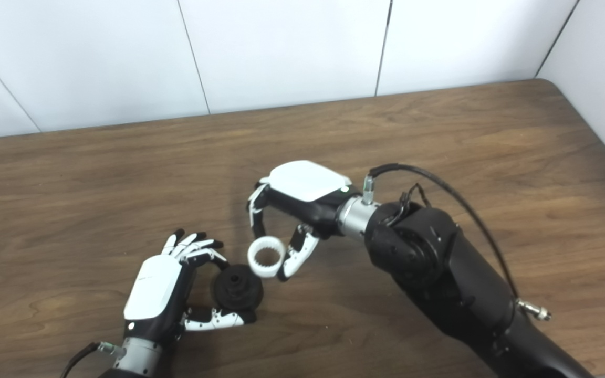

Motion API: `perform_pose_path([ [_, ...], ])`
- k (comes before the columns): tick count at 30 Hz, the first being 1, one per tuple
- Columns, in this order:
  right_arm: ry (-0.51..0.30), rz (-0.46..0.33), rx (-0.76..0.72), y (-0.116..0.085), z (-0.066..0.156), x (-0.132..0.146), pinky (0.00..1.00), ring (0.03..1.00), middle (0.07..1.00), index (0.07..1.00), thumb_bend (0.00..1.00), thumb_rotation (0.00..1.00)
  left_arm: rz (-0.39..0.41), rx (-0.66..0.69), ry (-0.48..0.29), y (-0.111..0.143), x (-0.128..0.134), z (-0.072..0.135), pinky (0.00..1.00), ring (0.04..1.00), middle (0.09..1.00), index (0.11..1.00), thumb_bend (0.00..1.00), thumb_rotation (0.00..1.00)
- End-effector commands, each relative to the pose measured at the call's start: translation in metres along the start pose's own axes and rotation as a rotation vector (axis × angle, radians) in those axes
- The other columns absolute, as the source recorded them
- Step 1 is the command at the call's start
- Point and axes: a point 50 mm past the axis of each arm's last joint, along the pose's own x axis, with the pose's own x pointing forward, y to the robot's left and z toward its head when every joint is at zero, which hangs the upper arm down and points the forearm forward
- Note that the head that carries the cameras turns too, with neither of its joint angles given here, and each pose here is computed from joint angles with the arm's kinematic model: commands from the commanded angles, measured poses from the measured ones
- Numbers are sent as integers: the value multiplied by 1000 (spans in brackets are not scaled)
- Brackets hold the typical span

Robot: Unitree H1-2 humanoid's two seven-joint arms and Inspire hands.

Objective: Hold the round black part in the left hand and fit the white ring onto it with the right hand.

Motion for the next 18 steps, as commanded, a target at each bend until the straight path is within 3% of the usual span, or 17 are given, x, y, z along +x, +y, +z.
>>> perform_pose_path([
  [1, -48, -48, -50, -10, 11, -4, 940, 919, 807, 484, 525, 137, -85, 20, 19, -12, -5, 2, 1000, 898, 787, 483, 521, 54],
  [18, -93, -41, -57, 6, 19, 9, 920, 915, 805, 484, 524, 136, -83, 15, 22, -17, 1, 13, 1000, 897, 781, 484, 518, 55],
])
